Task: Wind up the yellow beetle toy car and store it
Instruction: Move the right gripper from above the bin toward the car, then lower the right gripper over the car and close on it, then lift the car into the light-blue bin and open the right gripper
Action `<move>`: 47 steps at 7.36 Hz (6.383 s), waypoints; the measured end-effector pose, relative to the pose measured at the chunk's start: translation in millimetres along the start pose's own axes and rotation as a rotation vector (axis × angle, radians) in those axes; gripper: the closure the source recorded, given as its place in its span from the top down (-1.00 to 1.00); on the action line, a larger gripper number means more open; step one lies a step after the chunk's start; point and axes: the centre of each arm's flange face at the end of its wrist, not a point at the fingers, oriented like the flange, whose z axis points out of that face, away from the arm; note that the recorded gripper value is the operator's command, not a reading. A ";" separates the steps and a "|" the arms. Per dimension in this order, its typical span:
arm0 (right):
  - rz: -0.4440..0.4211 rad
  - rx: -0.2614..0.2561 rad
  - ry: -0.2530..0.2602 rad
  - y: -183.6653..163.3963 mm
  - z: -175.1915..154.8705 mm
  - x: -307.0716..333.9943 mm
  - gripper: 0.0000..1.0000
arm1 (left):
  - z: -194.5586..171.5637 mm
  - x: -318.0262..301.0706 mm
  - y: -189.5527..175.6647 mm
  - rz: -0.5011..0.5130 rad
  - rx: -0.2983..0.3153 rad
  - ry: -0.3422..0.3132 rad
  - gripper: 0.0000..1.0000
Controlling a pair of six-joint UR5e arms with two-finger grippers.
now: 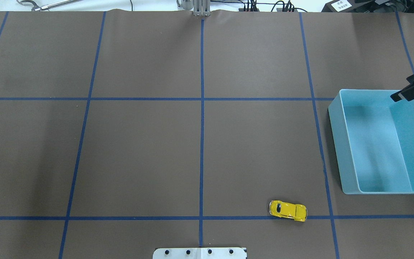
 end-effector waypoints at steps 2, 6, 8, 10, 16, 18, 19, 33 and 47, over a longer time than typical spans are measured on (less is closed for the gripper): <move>-0.095 0.042 -0.031 -18.8 -7.8 -36.2 0.99 | -7.0 -1.9 26.0 -0.012 0.002 -0.005 1.00; -0.240 0.052 -0.137 -41.6 4.3 -165.6 0.98 | -3.5 -6.1 21.9 -0.055 -0.043 -0.076 1.00; -0.192 0.028 -0.155 -41.1 19.8 -212.7 0.97 | -1.5 -5.8 13.6 -0.065 -0.085 -0.125 1.00; -0.189 -0.013 -0.117 -32.1 57.0 -260.6 0.98 | 3.0 -12.8 18.1 -0.026 -0.108 -0.137 1.00; -0.379 -0.101 0.040 40.4 159.2 -381.8 0.97 | 14.8 -29.6 36.5 -0.059 -0.149 -0.120 1.00; -0.434 -0.130 0.072 66.0 177.8 -398.4 0.96 | 14.6 -24.0 35.8 -0.087 -0.168 -0.073 1.00; -0.446 -0.140 0.087 72.3 185.3 -400.3 0.96 | 10.3 -16.5 31.2 -0.098 -0.177 -0.065 1.00; -0.386 -0.130 0.112 32.3 203.5 -372.8 -1.00 | -22.7 -11.2 32.7 0.019 -0.248 -0.182 1.00; -0.216 -0.132 0.158 41.4 50.4 -49.3 0.97 | -17.7 -17.9 39.7 0.001 -0.261 -0.176 1.00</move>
